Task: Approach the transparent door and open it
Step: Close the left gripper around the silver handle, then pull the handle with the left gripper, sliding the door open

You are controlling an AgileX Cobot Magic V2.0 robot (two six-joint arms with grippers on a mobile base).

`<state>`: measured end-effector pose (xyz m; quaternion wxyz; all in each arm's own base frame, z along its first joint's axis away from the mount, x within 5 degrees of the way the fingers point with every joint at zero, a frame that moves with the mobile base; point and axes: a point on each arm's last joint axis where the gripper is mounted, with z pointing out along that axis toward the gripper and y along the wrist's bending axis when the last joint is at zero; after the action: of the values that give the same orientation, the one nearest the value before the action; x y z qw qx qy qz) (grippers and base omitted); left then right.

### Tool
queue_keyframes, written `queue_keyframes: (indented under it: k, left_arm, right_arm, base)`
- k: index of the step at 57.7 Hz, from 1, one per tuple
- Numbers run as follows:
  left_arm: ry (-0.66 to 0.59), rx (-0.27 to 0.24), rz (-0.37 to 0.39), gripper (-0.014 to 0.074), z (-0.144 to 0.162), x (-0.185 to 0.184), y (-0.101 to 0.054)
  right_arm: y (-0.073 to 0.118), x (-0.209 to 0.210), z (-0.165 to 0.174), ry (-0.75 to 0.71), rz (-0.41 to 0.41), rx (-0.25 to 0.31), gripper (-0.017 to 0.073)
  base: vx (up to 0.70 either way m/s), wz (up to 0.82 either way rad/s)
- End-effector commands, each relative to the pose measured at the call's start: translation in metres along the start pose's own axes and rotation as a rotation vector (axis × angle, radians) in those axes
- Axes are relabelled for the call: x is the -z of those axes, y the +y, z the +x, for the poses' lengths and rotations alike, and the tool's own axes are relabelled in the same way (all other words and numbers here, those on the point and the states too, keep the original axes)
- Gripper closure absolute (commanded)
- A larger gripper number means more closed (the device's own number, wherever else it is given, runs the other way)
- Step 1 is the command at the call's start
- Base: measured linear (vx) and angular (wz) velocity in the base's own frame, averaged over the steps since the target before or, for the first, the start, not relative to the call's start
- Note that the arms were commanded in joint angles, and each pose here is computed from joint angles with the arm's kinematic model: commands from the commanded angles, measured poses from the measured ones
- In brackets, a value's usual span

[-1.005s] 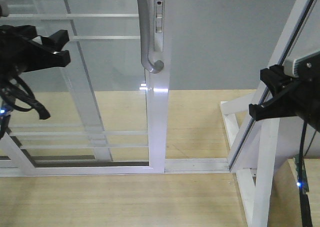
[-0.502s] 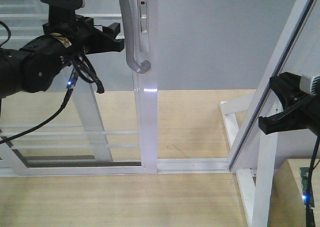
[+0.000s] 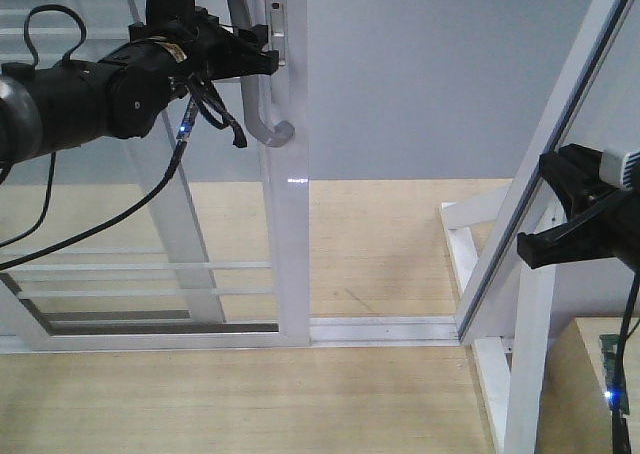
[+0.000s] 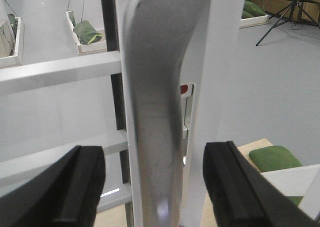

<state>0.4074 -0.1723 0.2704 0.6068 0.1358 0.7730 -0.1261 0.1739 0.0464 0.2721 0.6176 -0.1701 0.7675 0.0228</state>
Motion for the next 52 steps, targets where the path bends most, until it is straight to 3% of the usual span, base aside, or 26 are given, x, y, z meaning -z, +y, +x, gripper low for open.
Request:
queue_keyframes:
  k: [1,11,16,31,41,52]
  left_arm:
    - [-0.164,0.018,0.002,0.0068,-0.039,0.006,-0.003]
    - [-0.152,0.032,-0.001,0.0139,-0.037,-0.009,-0.002]
    - [-0.155,0.073,-0.009,0.0192,-0.037,-0.010,-0.001]
    - [-0.163,0.088,-0.038,0.0466,-0.042,-0.007,0.011]
    - [-0.177,0.096,-0.076,0.0597,-0.055,0.004,0.030]
    - [-0.173,0.083,-0.134,0.0597,-0.067,0.018,0.058]
  right_arm:
    - [-0.005,0.003,-0.019,-0.118,0.034,0.008,0.0547]
    - [-0.005,0.003,-0.019,-0.118,0.034,0.010,0.0547]
    - [-0.005,0.003,-0.019,-0.118,0.034,0.010,0.0547]
    - [-0.005,0.003,-0.018,-0.117,0.034,0.010,0.0547]
    - [-0.005,0.003,-0.018,-0.117,0.034,0.010,0.0547]
    - [-0.005,0.002,-0.017,-0.103,0.030,0.022,0.0547]
  base:
    - [0.00,0.00]
    - [0.00,0.00]
    - [0.00,0.00]
    - [0.00,0.00]
    - [0.00,0.00]
    - [0.00,0.00]
